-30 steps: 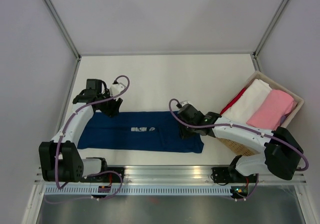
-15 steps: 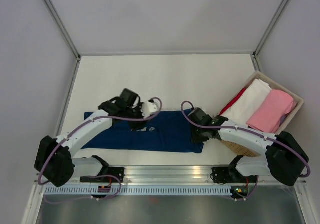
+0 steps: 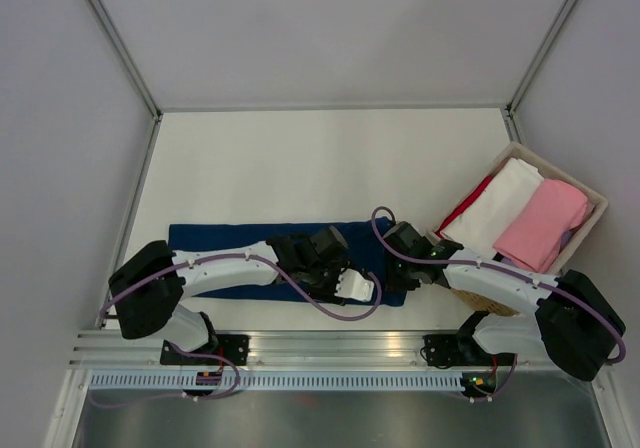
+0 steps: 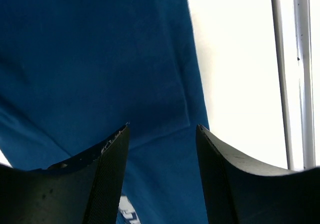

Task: Roll the t-shirts
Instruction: Fold the tshirt

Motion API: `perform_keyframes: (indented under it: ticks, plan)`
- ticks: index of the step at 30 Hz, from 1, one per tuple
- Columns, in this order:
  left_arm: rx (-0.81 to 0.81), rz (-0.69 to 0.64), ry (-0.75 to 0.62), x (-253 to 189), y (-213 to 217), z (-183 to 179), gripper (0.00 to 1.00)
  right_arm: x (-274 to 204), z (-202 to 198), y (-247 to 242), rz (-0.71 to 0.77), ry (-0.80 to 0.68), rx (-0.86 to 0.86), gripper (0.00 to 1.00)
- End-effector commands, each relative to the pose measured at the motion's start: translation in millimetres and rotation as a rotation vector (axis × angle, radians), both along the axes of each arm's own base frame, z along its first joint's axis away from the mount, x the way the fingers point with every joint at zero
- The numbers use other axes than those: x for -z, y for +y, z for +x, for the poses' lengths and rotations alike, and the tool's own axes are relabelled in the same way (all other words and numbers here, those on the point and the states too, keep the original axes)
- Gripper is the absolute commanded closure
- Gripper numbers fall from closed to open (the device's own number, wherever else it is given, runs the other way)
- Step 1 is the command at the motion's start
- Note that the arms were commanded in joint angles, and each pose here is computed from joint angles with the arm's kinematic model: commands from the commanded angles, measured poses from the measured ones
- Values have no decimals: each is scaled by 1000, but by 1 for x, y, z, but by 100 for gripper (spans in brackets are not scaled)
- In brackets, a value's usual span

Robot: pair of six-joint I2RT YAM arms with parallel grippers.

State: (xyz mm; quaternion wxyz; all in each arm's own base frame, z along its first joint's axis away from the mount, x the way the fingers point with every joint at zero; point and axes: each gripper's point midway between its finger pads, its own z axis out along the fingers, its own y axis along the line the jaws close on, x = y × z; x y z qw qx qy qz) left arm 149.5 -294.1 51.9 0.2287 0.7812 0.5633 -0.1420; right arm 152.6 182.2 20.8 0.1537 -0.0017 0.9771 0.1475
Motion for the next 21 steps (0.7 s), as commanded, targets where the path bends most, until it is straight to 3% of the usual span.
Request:
perform_keyframes:
  ticks: [1, 10, 16, 21]
  plan:
    - [85, -12, -75, 5, -14, 4, 38, -1, 2, 7, 36, 2, 16, 66]
    - [171, 79, -77, 32, -4, -11, 39, -4, 0, 3, 27, -2, 10, 68]
    - [130, 76, -105, 25, -6, -3, 60, -13, 5, 4, 27, -23, 10, 70]
    - [103, 92, -126, 21, -4, 2, 61, -25, 9, 7, 27, -38, -9, 70]
